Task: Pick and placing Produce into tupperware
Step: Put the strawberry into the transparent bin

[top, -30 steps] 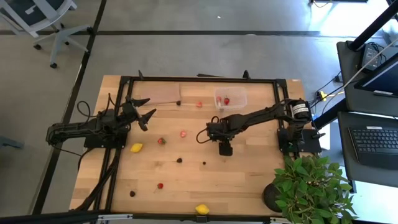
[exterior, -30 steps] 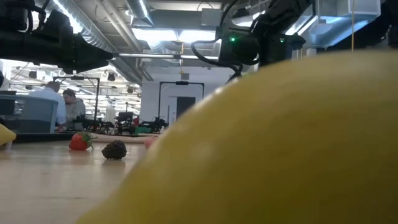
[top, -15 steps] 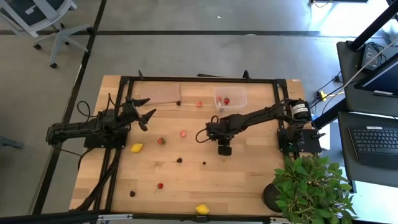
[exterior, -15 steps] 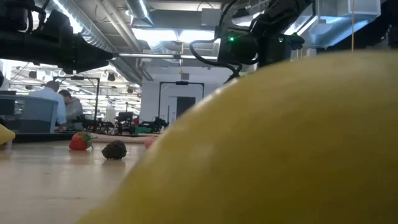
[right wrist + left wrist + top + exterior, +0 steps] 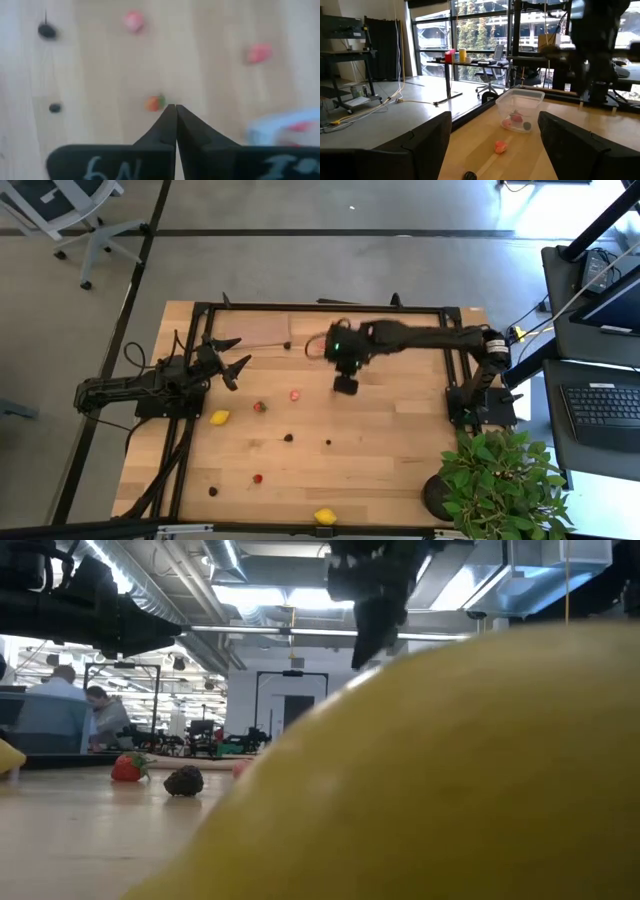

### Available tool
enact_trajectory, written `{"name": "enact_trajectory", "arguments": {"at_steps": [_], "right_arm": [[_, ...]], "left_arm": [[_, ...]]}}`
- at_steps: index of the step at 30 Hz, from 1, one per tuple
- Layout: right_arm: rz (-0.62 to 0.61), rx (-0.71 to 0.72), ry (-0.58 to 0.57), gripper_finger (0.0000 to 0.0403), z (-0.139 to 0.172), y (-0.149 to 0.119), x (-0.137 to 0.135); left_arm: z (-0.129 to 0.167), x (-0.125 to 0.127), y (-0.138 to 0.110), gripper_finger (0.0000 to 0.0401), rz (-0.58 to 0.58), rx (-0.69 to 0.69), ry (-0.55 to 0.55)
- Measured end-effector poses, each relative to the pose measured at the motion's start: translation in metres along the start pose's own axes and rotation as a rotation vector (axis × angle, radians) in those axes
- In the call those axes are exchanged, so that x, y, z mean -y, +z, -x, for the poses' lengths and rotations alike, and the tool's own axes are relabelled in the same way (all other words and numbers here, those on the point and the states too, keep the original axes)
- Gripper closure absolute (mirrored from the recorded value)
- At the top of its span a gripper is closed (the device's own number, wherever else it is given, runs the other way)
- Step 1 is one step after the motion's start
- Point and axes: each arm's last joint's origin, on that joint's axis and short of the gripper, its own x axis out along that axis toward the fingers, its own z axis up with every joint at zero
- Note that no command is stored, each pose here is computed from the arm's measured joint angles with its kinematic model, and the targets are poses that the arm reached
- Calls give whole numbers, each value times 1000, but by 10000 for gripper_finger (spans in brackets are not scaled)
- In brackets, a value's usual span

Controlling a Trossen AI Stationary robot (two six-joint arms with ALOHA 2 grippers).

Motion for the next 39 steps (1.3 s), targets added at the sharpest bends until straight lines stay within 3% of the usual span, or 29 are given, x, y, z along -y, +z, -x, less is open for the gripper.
{"name": "enact_trajectory", "arguments": {"at_steps": [4,10,14,19,39], "right_arm": [[-40,84,-22,398,31,14,14],[-120,106,-41,400,49,18,31],[-129,83,14,388,47,17,34],[-93,103,28,371,45,20,27],[-86,109,31,368,45,20,25]], "left_arm": [[0,0,0,110,0,0,0],[0,0,0,110,55,1,-9],[0,0,0,110,127,1,-10],[0,0,0,110,131,0,-11],[0,0,0,110,132,1,-11]]}}
